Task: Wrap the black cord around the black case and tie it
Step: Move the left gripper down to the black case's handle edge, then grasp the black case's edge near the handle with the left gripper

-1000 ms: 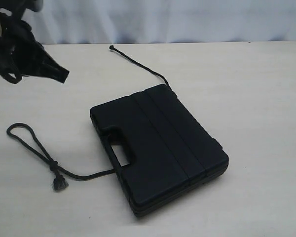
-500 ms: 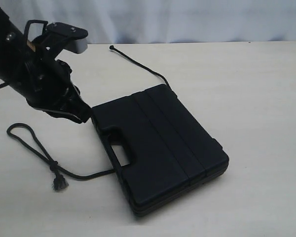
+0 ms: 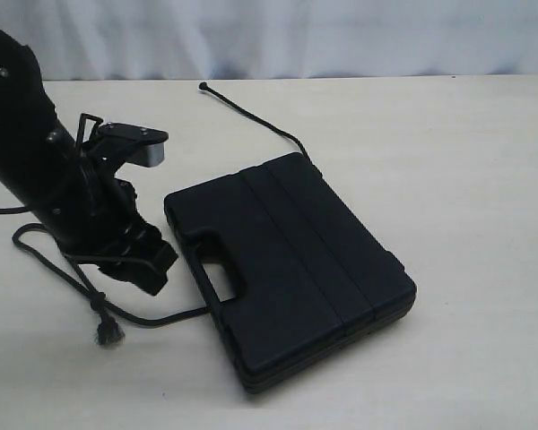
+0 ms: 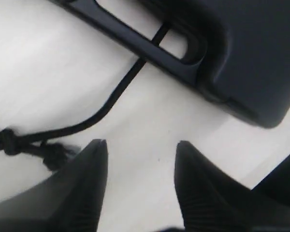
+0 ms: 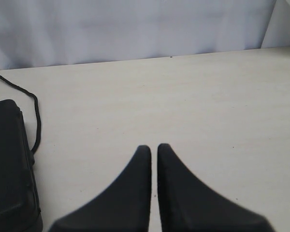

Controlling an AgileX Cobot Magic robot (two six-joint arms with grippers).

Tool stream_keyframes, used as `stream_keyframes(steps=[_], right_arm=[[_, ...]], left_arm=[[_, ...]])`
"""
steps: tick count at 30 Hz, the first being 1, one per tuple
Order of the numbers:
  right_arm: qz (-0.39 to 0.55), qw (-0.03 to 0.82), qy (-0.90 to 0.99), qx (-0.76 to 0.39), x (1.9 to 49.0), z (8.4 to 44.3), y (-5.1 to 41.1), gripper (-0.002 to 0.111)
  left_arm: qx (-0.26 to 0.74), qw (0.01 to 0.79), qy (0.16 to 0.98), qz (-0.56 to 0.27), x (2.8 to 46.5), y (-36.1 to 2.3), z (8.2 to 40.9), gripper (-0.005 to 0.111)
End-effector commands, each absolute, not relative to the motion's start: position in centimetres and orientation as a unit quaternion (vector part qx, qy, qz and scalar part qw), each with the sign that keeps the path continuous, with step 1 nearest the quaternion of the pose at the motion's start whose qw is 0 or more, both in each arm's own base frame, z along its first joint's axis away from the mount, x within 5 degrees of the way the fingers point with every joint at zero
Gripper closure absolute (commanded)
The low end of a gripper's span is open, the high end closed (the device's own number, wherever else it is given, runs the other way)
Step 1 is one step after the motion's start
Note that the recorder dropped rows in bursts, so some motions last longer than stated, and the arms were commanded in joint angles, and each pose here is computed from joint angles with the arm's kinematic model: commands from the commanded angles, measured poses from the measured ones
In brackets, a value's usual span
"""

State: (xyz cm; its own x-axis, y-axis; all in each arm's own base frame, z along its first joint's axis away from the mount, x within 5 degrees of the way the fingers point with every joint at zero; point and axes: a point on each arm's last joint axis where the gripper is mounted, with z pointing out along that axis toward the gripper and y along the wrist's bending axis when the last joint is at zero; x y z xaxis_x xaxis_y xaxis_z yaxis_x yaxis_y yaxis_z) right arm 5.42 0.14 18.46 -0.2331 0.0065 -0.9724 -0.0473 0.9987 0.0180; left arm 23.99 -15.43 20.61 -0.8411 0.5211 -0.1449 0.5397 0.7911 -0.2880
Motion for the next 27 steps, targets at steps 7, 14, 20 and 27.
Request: stream_keyframes(steps=[7,14,20,27], right_arm=[[0.023,0.625,0.78,-0.009,5.4,18.5,0.1,0.104],[0.023,0.625,0.78,-0.009,5.4,18.5,0.1,0.104],[0.023,0.625,0.78,-0.009,5.4,18.6,0.1,0.104],[0.023,0.625,0.78,-0.009,5.4,18.6,0.1,0.104]], left_arm=[[0.161,0.121,0.952,-0.231,26.2,-17.1,20.4,0.064],[0.076,0.093,0.972,-0.2,26.5,-17.7,18.2,0.064],[0.04,0.134,0.978,-0.155,25.2,-18.6,16.7,0.064],[0.002,0.135,0.979,-0.155,24.7,-18.2,15.7,0.064]])
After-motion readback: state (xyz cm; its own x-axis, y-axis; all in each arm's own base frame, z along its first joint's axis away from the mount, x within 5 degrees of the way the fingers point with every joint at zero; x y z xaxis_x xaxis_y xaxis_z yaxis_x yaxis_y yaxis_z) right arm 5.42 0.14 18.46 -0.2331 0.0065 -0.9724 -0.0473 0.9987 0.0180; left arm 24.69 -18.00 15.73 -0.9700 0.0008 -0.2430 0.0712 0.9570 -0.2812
